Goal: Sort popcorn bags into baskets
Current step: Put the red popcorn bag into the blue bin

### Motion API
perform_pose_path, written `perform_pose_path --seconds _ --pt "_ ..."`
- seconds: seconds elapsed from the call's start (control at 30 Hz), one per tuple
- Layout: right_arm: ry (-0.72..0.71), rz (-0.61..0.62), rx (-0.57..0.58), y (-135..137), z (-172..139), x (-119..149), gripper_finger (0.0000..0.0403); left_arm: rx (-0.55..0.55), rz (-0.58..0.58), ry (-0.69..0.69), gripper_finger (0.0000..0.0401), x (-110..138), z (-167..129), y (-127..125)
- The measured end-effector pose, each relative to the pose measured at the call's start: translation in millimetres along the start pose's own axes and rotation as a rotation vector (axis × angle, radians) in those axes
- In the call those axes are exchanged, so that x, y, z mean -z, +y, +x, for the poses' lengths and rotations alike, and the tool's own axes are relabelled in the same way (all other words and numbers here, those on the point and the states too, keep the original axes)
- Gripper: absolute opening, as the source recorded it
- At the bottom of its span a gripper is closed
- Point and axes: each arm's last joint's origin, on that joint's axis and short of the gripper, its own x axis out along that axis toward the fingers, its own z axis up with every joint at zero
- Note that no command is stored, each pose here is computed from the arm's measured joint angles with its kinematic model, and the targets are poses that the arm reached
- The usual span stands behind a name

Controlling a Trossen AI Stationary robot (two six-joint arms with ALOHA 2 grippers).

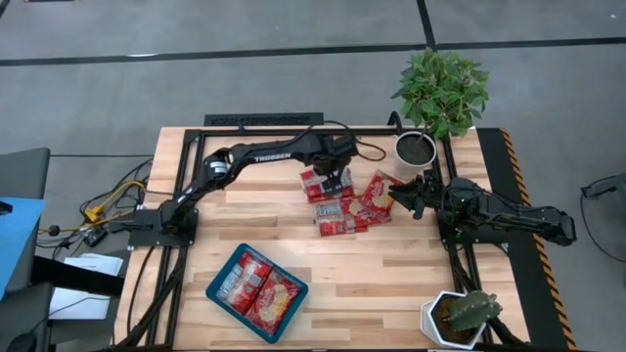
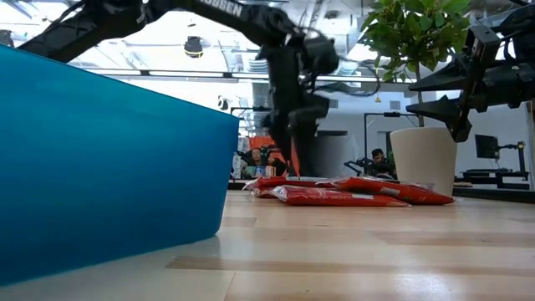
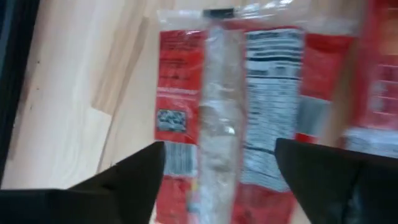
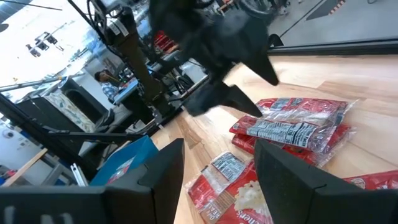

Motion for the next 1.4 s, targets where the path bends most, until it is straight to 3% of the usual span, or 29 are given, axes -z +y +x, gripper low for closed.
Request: perform_pose_path --seconds 0.17,0.37,0.5,0.7,0.77,1.0,1.4 --pt "0.000 -0.003 0.000 0.1 0.0 -0.1 0.0215 0.040 0.002 0.035 0.0322 11.5 21.6 4.4" --pt "0.000 -0.003 0.000 0.1 0.0 -0.1 0.0219 0.061 0.013 0.085 0.0286 26.7 38.1 1.1" --pt "0.000 -0.003 0.000 0.1 0.0 -0.1 0.0218 0.061 -0.032 0.140 0.0214 36.5 43.7 1.7" --pt "0.000 -0.002 0.000 0.0 0.0 -0.1 0.0210 0.063 -0.052 0.150 0.0041 37.8 44.5 1.6" --pt "0.000 -0.002 0.000 0.1 0.0 -0.1 0.0209 0.075 -0.077 0.154 0.0014 38.1 44.8 1.3" --pt "0.000 -0.002 0.000 0.1 0.0 -0.1 0.0209 0.069 -0.105 0.165 0.0000 34.1 34.7 -8.3" --pt "0.000 -0.002 0.000 0.1 0.0 -0.1 0.0199 0.096 -0.119 0.078 0.0000 9.7 -31.3 -33.2"
